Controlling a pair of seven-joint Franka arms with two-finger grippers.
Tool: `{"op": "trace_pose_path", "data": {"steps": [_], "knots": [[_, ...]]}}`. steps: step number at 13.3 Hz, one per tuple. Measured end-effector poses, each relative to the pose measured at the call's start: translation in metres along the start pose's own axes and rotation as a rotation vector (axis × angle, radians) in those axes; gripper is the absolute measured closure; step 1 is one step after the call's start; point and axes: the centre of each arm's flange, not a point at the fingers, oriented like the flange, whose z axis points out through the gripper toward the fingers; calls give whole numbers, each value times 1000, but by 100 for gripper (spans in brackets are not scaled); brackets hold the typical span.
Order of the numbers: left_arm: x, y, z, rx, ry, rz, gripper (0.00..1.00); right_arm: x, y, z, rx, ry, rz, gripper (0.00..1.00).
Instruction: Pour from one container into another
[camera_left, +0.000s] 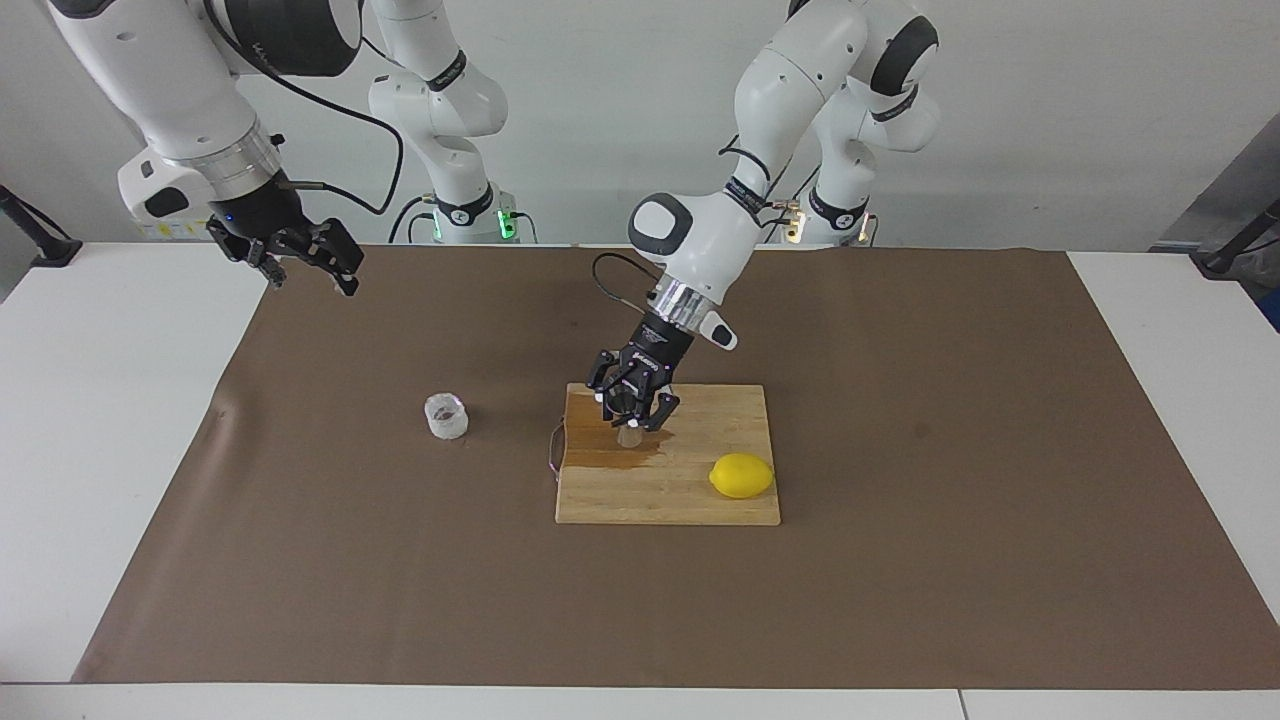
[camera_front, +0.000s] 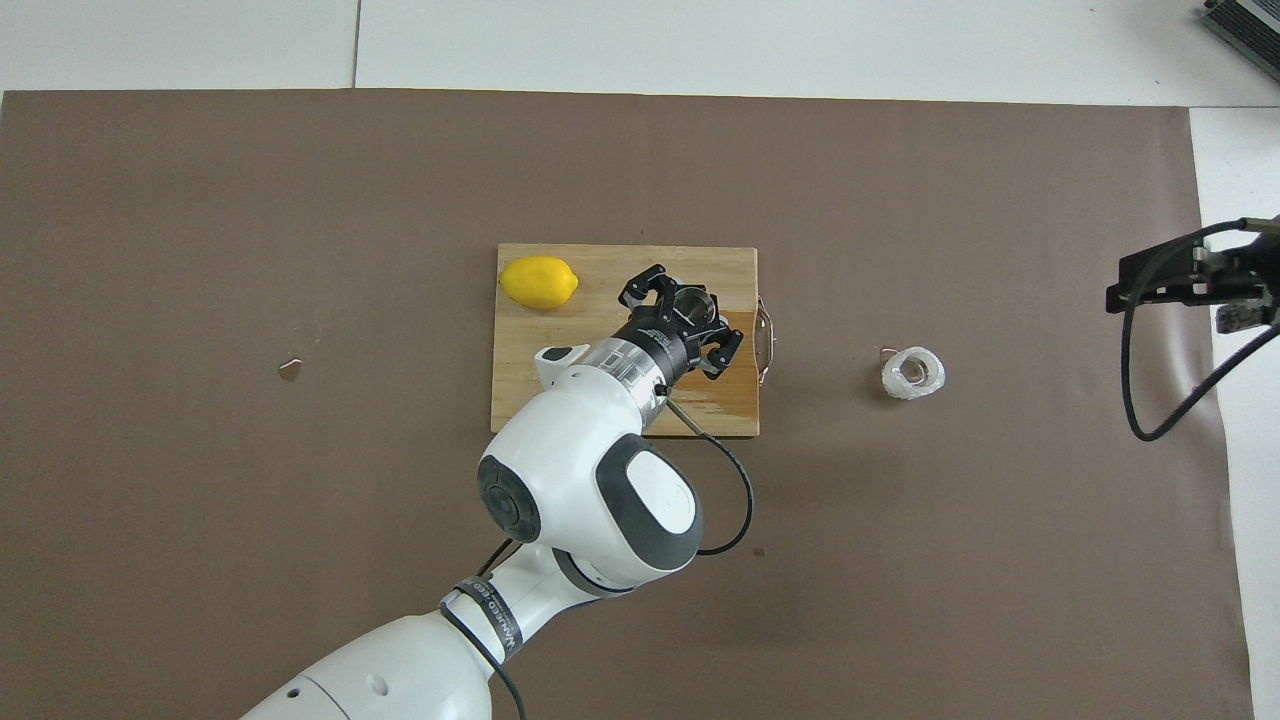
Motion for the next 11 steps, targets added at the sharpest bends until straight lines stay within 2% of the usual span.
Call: {"op": "trace_pose_path", "data": {"steps": [11], "knots": [[16,1,10,-35,22,-5,84,0,0,0,0,0,0,0]]}}
